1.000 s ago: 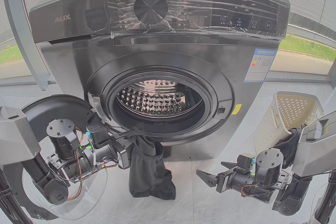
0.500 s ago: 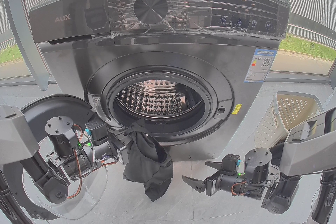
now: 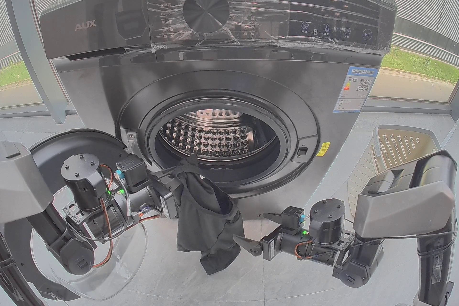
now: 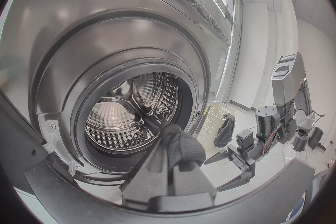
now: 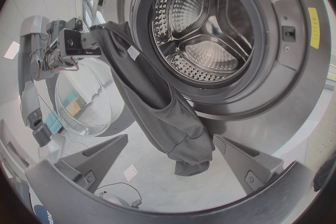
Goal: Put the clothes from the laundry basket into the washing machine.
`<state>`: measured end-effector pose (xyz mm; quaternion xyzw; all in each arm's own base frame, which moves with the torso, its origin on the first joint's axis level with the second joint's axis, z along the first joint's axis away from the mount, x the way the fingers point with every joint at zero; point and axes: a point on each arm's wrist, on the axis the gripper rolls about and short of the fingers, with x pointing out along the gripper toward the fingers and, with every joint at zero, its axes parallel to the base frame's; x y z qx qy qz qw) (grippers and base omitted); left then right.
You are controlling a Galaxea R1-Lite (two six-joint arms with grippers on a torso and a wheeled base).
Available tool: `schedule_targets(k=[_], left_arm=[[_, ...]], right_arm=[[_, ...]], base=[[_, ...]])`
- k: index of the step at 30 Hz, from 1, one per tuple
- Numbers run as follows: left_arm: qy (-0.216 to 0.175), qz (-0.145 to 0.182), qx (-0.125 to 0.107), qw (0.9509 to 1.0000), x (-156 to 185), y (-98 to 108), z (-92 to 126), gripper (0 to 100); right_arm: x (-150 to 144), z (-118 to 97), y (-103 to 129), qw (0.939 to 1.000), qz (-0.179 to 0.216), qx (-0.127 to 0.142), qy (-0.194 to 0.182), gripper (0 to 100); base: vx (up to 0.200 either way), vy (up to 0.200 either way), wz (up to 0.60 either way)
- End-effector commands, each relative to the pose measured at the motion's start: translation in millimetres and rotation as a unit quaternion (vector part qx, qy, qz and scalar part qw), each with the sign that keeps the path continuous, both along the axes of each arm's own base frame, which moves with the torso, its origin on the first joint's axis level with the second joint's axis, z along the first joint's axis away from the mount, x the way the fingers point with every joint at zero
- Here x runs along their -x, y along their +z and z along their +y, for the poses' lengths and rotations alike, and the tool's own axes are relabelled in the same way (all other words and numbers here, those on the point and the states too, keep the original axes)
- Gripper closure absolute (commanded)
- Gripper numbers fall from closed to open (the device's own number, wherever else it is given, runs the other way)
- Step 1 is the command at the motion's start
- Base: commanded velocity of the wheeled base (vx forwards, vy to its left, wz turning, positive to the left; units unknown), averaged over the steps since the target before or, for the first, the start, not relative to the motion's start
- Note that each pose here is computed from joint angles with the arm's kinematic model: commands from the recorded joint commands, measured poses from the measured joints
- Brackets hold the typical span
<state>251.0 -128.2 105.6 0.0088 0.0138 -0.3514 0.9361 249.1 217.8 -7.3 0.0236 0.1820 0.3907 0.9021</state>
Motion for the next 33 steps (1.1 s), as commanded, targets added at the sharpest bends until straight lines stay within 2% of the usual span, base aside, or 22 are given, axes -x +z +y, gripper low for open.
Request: schedule_targets(k=[1, 7, 8, 13, 33], left_arm=[[0.000, -0.003, 0.003, 1.0000, 0, 2, 0, 100], [-0.001, -0.003, 0.003, 1.0000, 0, 2, 0, 100], [-0.001, -0.004, 0.003, 1.0000, 0, 2, 0, 100], [-0.002, -0.008, 0.005, 1.0000, 0, 4, -2, 100], [-0.017, -0.013, 0.010, 0.9997, 8, 10, -6, 100]], right_arm=[[-5, 8, -19, 0.9999, 0.008, 0.008, 0.008, 0], [-11, 13, -22, 0.9999, 0.004, 0.003, 0.011, 0], [-16, 18, -30, 0.9999, 0.004, 0.004, 0.011, 0], [-26, 26, -39, 0.9999, -0.008, -0.003, 0.011, 0], [-55, 39, -36, 0.9978, -0.058, -0.030, 0.001, 0]], base=[[0.000, 0.000, 0.00], [0.000, 0.000, 0.00], [0.000, 0.000, 0.00], [0.000, 0.000, 0.00], [0.000, 0.000, 0.00]])
